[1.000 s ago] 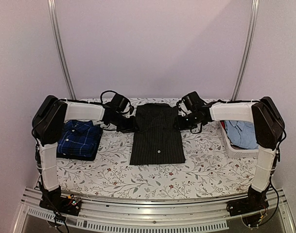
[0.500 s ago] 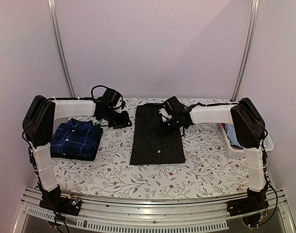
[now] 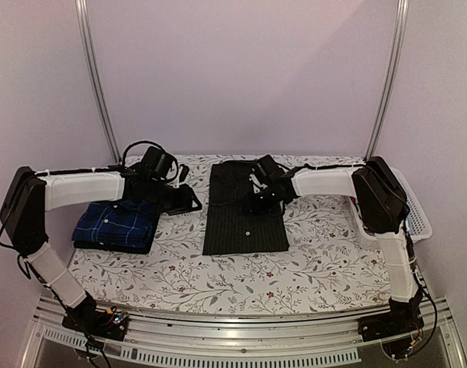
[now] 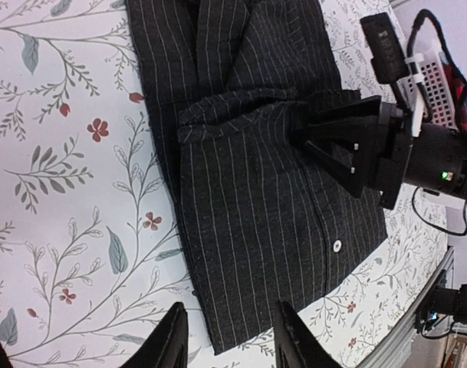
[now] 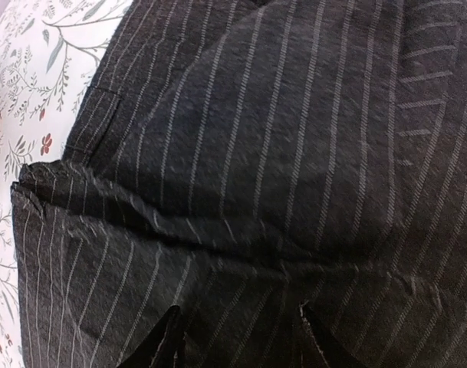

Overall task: Fold and stack the long sleeve shirts
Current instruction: Smooth out the 2/3-rectangle-folded shirt at the center of the board.

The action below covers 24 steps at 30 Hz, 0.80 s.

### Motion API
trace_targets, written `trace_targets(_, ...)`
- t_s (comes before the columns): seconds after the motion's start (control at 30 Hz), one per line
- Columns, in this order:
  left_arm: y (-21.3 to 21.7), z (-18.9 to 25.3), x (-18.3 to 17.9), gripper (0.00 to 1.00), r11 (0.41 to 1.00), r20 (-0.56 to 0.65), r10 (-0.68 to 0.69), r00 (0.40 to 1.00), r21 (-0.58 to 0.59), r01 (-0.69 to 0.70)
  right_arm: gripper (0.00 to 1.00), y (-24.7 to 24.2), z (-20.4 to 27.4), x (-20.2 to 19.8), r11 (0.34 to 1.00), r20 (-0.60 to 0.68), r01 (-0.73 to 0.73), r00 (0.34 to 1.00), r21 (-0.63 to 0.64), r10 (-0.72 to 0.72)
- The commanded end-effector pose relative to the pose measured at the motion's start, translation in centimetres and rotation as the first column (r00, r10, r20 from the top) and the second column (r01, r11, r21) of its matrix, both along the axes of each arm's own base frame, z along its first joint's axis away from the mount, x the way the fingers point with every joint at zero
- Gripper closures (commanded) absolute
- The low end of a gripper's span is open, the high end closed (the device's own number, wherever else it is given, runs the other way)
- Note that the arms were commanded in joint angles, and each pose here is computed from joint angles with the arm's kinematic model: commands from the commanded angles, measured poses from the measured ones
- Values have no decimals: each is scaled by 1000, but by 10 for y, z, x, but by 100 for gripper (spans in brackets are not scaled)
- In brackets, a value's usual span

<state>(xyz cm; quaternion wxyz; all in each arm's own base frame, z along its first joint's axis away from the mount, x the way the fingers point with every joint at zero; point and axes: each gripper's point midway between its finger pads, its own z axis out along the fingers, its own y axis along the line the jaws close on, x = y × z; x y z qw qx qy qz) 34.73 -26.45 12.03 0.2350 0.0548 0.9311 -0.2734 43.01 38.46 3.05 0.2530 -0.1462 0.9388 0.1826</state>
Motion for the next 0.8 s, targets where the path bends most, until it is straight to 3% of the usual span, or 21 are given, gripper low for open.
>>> trace_targets(0.0,-6,0,-12,61,998,0,-30,1000,-53,30,53,-26,49,-6,996,61,89,994,-10,-89)
trace_targets(0.33,-8,-20,-25,62,997,-52,-42,998,-73,39,64,-70,11,7,985,2,155,988,-78,-156)
trace_targets(0.57,-8,-38,-31,62,996,-95,-34,995,-81,26,65,-86,-20,13,983,-48,147,987,-109,-153)
trace_targets(0.77,-3,-55,-42,60,997,-139,-32,990,-67,23,58,-86,15,10,989,-7,126,992,-74,-126)
